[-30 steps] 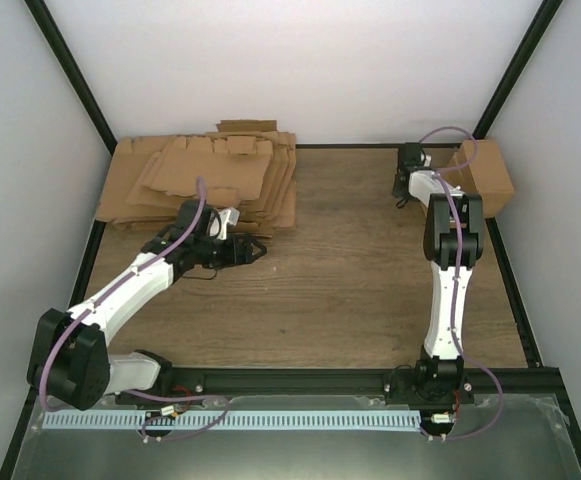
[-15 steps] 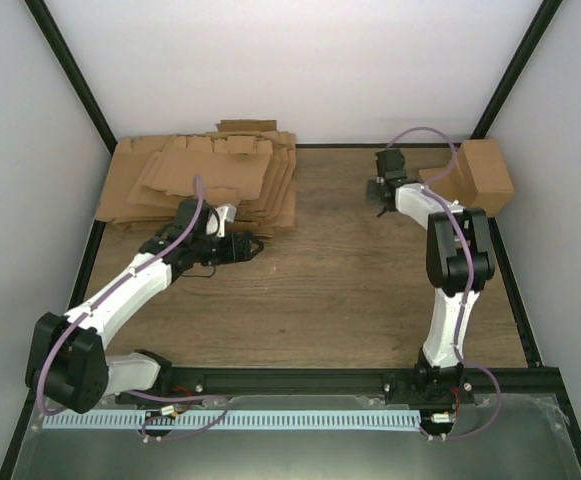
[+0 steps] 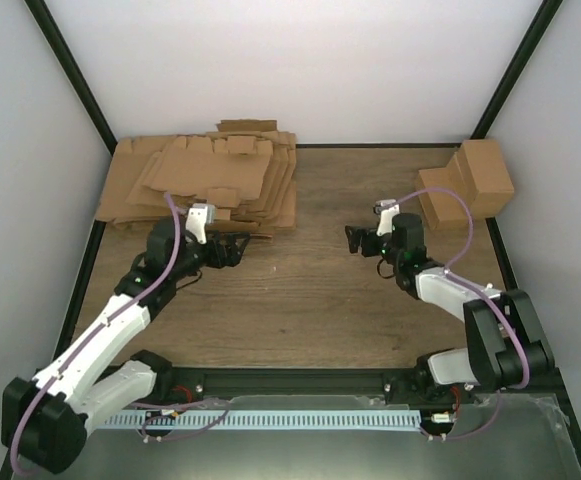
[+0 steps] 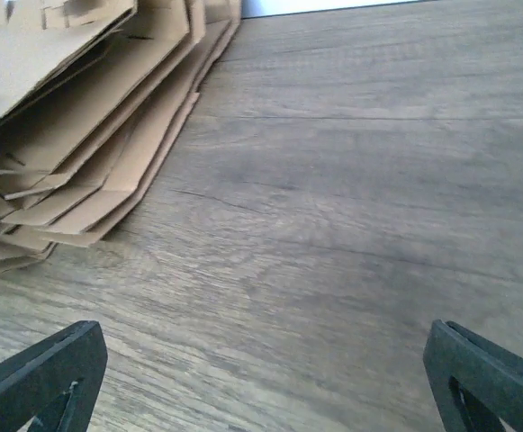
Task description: Fold the paper box
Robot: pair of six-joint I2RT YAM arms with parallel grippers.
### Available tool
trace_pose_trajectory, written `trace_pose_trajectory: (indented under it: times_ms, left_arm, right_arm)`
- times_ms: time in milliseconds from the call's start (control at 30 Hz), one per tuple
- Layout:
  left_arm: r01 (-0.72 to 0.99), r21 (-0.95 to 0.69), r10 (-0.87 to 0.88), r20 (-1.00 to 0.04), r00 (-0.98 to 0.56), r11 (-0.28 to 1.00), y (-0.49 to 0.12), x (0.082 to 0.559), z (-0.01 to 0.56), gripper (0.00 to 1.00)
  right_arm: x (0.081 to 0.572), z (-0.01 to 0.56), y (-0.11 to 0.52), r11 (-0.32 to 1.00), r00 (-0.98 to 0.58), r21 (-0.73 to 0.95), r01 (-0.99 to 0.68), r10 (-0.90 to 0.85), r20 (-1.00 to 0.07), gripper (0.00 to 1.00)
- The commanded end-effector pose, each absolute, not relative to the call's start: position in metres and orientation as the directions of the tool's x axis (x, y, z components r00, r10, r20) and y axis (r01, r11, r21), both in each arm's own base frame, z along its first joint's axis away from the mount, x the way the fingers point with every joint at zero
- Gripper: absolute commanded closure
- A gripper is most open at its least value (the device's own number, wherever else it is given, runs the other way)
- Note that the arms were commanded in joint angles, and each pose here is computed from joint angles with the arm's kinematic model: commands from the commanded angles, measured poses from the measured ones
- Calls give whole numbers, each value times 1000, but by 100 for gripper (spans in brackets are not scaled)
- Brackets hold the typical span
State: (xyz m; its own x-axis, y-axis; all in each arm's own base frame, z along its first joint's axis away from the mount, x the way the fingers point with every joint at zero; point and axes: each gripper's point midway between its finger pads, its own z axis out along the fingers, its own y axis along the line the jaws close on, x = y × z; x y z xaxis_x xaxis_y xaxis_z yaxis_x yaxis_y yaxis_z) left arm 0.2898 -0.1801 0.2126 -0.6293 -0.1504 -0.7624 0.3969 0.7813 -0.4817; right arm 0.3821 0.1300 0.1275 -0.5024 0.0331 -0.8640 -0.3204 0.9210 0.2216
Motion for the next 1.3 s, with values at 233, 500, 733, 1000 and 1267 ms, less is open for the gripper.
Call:
trace_pose_trajectory:
  times_ms: [233, 500, 733, 1000, 1267]
  left_arm:
    - [230, -191, -117, -946, -302, 954, -110, 303, 229, 0]
    - [87, -116, -95, -972, -213, 989, -85, 322, 218, 0]
    - [-57, -2, -11, -988, -152, 998, -64, 351, 211, 0]
    - [-144, -14, -35, -989, -146, 989, -15, 372, 185, 0]
    - [-136, 44, 19, -983, -180, 990, 2, 389, 146, 0]
  right_arm:
    - [363, 194, 102, 931, -277, 297, -213, 234, -932, 0]
    - [333, 220, 68, 983, -66, 97, -156, 87, -994, 0]
    - [335, 203, 72, 973, -51, -17, -228, -29, -998, 0]
    - [343, 186, 16, 985, -7, 57, -165, 57, -998, 1]
    - [360, 169, 15, 986, -26, 36, -165, 32, -999, 1]
